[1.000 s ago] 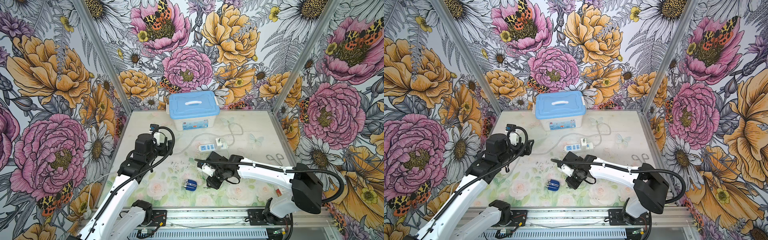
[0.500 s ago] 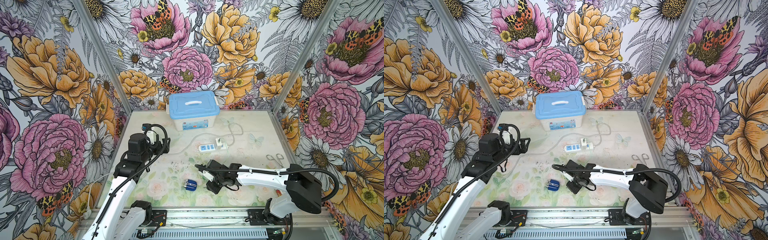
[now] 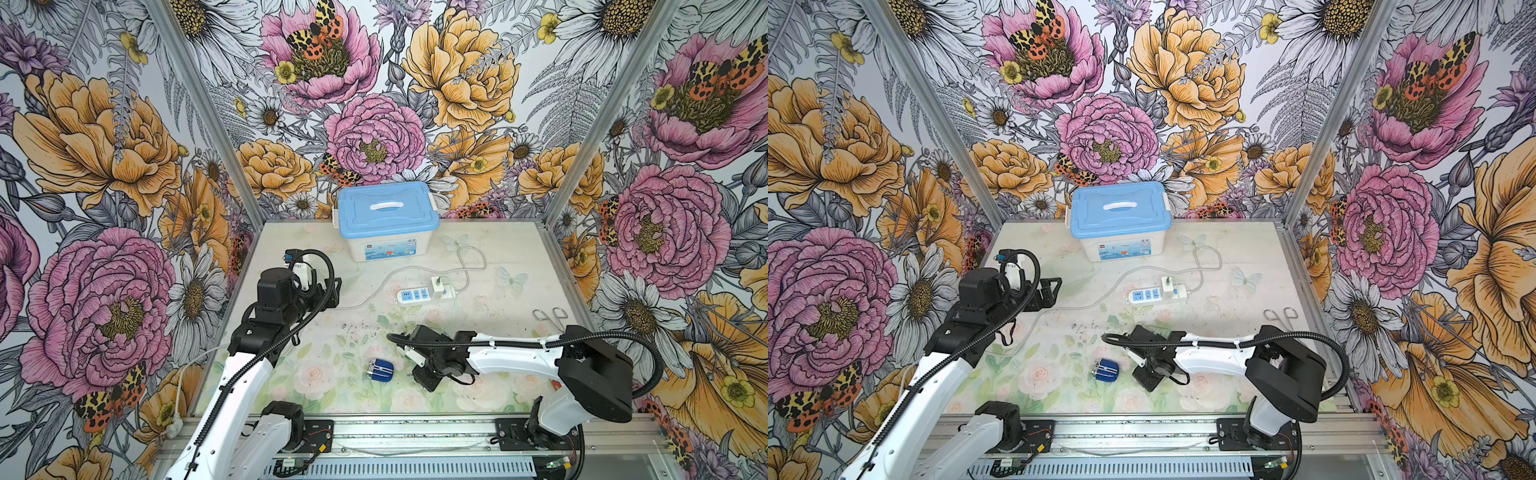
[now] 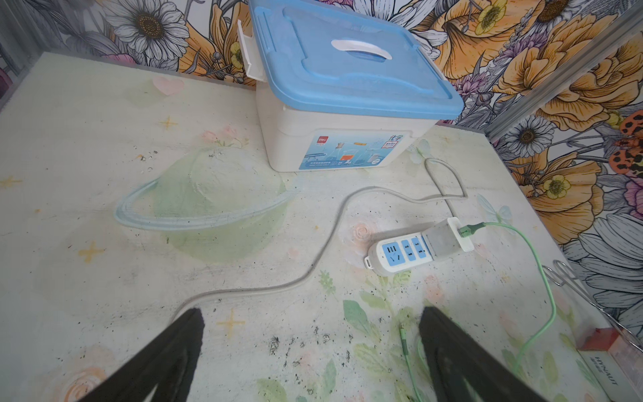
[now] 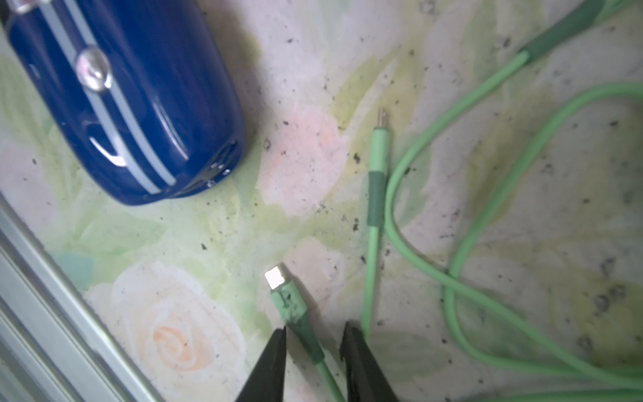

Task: Charge the electric shaver
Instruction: Pick up the charging cable from the center of the board.

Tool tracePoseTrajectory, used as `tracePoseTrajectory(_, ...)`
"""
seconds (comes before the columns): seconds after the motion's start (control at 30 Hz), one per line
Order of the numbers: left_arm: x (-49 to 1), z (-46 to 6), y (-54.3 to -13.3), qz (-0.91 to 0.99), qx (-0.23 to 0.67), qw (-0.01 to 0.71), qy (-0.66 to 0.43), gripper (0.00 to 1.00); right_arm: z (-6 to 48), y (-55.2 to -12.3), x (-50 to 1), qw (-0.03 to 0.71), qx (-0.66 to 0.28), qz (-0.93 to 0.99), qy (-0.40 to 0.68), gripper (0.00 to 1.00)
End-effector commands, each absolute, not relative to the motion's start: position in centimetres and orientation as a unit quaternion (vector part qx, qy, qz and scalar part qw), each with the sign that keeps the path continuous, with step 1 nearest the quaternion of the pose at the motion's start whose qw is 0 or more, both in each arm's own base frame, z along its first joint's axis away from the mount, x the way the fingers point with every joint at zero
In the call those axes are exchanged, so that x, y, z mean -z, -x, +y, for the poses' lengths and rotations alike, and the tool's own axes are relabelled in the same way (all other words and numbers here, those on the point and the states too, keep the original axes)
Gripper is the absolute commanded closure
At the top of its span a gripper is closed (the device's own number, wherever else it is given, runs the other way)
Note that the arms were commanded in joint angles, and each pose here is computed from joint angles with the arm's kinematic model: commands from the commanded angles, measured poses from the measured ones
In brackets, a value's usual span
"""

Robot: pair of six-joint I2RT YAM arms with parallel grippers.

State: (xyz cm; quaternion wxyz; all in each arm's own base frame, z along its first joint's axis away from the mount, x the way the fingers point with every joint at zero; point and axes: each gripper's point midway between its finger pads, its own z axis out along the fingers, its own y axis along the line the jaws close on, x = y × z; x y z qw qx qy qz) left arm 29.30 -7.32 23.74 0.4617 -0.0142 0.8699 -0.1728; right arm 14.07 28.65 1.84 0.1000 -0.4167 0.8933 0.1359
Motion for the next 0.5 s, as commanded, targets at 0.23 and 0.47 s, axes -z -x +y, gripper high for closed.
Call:
tracePoseTrajectory(0.23,-23.2,-7.4,-29.2,0.868,0.186,0.46,0.022,0.01,28.4,-14.0,-0.4,0.098,-0.133,0.905,0.391,0.93)
tracePoseTrajectory(0.47,-22.2,-8.3,-29.1,0.869,0.22,0.441,0.039,0.02,30.9,-16.9,-6.9,0.173,-0.2,0.89,0.372,1.0)
